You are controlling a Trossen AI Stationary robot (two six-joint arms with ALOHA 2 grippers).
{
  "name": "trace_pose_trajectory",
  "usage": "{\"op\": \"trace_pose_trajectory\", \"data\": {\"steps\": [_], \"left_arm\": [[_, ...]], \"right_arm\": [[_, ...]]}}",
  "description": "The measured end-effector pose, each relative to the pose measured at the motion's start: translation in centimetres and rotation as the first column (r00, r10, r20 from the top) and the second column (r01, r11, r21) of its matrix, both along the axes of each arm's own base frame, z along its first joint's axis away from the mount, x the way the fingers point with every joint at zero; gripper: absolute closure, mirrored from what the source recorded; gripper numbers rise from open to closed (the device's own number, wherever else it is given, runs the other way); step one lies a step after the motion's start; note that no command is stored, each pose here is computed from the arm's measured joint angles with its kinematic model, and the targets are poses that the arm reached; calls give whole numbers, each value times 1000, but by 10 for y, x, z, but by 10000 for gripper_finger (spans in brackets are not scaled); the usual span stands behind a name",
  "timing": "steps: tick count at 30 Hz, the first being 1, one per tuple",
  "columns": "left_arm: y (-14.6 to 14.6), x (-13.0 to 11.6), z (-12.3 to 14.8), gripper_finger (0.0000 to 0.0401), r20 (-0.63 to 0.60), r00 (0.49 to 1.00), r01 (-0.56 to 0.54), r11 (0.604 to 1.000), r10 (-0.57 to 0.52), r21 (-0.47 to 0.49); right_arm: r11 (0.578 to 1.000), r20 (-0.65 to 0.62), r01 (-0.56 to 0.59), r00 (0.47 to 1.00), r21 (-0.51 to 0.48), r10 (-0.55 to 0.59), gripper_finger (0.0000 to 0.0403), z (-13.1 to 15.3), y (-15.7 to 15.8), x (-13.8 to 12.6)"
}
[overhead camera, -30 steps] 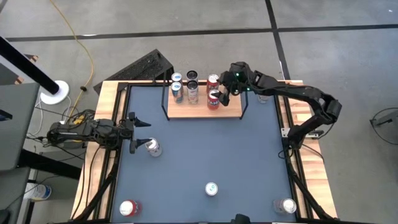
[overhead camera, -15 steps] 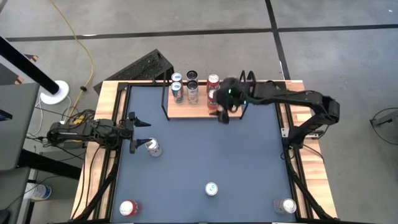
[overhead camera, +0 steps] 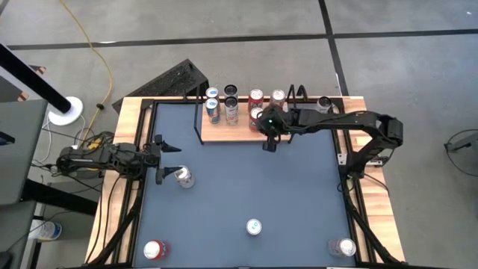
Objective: Place canned beverage on shelf
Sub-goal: Put the top orange soda can on the shelf aligned with the other orange soda can, then put the top red-silver soda can on the shelf aligned with the other red-silver soda can
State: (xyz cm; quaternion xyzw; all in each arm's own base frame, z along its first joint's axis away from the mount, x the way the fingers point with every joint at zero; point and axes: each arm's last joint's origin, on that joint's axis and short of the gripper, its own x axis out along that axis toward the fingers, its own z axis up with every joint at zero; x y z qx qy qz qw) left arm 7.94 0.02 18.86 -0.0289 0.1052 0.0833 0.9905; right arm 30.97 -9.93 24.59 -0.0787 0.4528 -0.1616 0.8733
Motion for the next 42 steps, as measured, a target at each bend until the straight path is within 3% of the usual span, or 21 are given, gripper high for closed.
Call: {"op": "trace_pose_trajectory", "data": {"steps": [7, 12, 16, 26, 28, 33, 37, 42], "left_arm": [[0, 0, 0, 65, 1, 1000, -3, 1000, 3, -13], [0, 0, 0, 65, 3, 1000, -4, 1000, 4, -22], [0, 0, 0, 65, 3, 1000, -6, 999, 6, -33], [0, 0, 0, 65, 6, 1000, -10, 999, 11, -49], [0, 0, 0, 65, 6, 1000, -13, 998, 13, -59], [0, 0, 0, 65, 9, 1000, -18, 996, 18, -84], [0, 0, 0, 65, 10, 1000, -18, 996, 19, -89], [-1, 0, -1, 65, 25, 1000, -2, 974, 8, -225]], "right_arm": [[999, 63, 43, 997, -24, -42, 402, 4, -17, -1], [999, 89, 32, 995, 17, -33, 403, 1, -27, 1], [998, 83, 20, 996, 57, -25, 403, -2, -27, 0], [999, 101, 36, 994, 14, -38, 403, 1, -36, -1], [998, 97, 34, 995, 52, -39, 403, -1, -36, -3], [972, 86, -76, 995, 220, 58, 403, 3, -10, -5], [936, 54, -137, 991, 325, 126, 403, 17, 29, -15], [870, 21, -137, 989, 474, 144, 403, 46, 89, -49]]}}
